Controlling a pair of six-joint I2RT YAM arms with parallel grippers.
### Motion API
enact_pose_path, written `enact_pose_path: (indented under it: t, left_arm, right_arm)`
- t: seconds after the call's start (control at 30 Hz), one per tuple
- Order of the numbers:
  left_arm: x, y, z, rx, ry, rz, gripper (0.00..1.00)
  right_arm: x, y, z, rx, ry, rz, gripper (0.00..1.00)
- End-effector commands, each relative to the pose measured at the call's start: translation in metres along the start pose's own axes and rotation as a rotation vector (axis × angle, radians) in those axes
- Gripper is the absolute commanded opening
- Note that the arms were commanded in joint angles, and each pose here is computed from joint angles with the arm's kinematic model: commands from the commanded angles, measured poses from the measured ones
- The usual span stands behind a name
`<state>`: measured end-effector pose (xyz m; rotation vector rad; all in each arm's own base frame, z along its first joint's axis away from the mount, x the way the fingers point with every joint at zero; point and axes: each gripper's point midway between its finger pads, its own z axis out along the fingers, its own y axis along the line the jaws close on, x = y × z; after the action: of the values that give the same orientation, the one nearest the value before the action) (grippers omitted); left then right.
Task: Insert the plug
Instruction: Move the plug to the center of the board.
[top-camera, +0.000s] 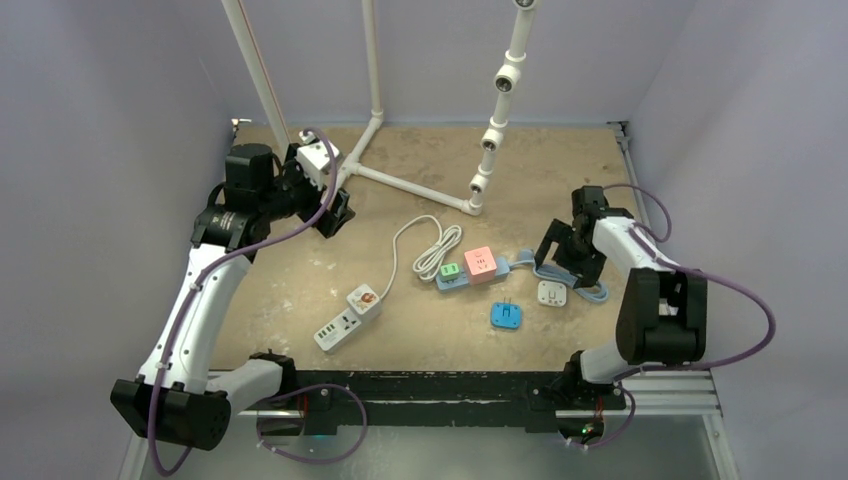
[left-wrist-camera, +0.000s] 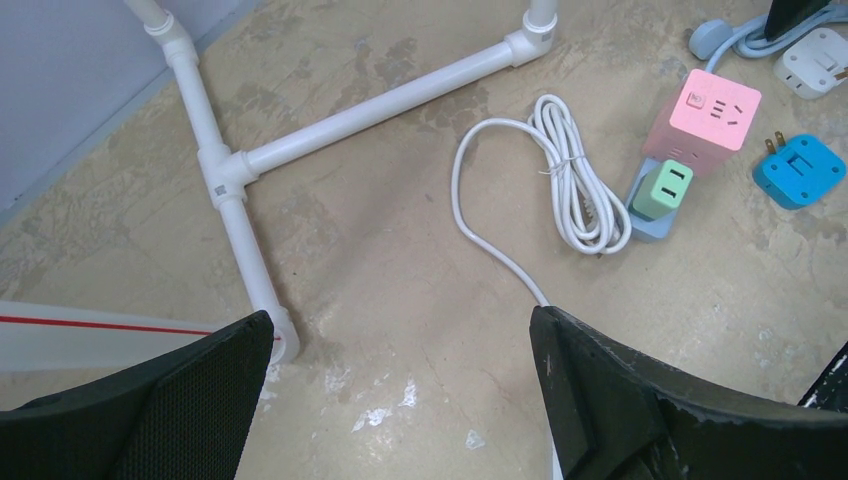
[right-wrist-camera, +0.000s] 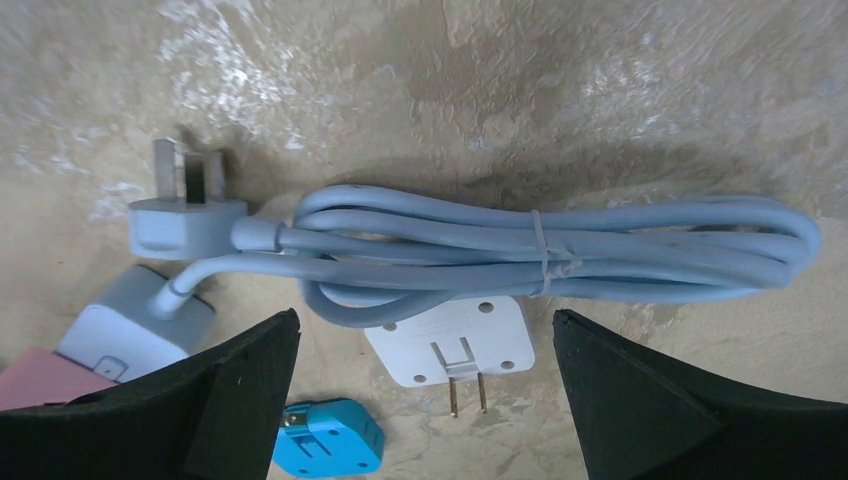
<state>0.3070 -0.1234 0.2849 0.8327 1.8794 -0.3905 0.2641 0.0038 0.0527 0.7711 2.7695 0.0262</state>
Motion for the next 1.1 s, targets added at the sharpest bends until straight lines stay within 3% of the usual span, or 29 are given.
enact_pose_path:
  t: [0.0, 0.27, 0.57, 0.83, 0.93, 1.07]
  left_arm:
    - [-0.026, 0.000, -0.013, -0.006, -0.081, 0.039, 0.99]
    - [-0.031, 0.001, -0.017, -0.028, -0.111, 0.072, 0.99]
    - [-0.040, 0.004, -0.024, -0.050, -0.124, 0.092, 0.99]
    - [-0.045, 0.003, -0.027, -0.046, -0.130, 0.078, 0.99]
    - [-0.046, 0.002, -0.027, -0.042, -0.130, 0.075, 0.99]
    - [-0.046, 0.003, -0.029, -0.052, -0.130, 0.075, 0.99]
  right_arm:
    - [0.011, -0.003, 0.005, 0.008, 0.074, -0.076, 0.99]
    - [0.017, 0.000, 0.005, 0.004, 0.109, -0.091, 0.99]
    - [0.067, 0.042, 0.024, -0.049, 0.122, -0.120, 0.99]
    - [0.060, 0.078, -0.002, -0.210, 0.010, -0.049, 0.95]
    - [0.039, 0.074, -0.024, -0.185, -0.096, -0.037, 0.93]
    - [0.026, 0.052, -0.037, -0.067, -0.151, -0.070, 0.99]
